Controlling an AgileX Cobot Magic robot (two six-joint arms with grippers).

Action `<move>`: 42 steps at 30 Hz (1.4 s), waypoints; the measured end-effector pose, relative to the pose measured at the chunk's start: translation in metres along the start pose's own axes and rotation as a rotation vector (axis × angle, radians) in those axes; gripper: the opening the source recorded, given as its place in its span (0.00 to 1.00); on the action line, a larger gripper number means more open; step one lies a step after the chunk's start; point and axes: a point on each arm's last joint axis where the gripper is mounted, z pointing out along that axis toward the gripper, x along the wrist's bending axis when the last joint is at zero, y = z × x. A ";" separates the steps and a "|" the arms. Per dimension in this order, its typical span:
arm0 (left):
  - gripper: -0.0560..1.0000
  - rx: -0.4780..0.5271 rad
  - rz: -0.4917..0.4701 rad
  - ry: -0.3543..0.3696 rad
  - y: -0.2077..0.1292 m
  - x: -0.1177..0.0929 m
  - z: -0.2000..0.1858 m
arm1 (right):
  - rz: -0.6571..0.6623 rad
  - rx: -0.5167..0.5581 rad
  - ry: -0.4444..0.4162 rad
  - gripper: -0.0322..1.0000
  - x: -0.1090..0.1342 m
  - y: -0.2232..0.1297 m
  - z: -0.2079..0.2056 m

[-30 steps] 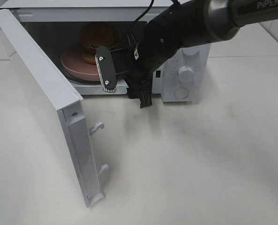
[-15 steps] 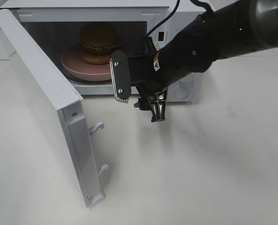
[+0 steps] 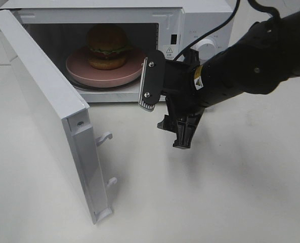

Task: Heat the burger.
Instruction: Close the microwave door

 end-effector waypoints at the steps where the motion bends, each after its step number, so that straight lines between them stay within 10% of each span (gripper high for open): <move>1: 0.79 0.000 0.000 0.000 0.000 0.000 0.000 | 0.071 0.002 0.003 0.72 0.004 -0.004 -0.006; 21: 0.79 0.000 0.000 0.000 0.000 0.000 0.000 | 0.582 -0.028 -0.025 0.72 0.034 -0.034 -0.071; 42: 0.79 0.000 0.000 0.000 0.000 0.000 0.000 | 0.857 0.248 -0.028 0.72 0.052 -0.069 -0.153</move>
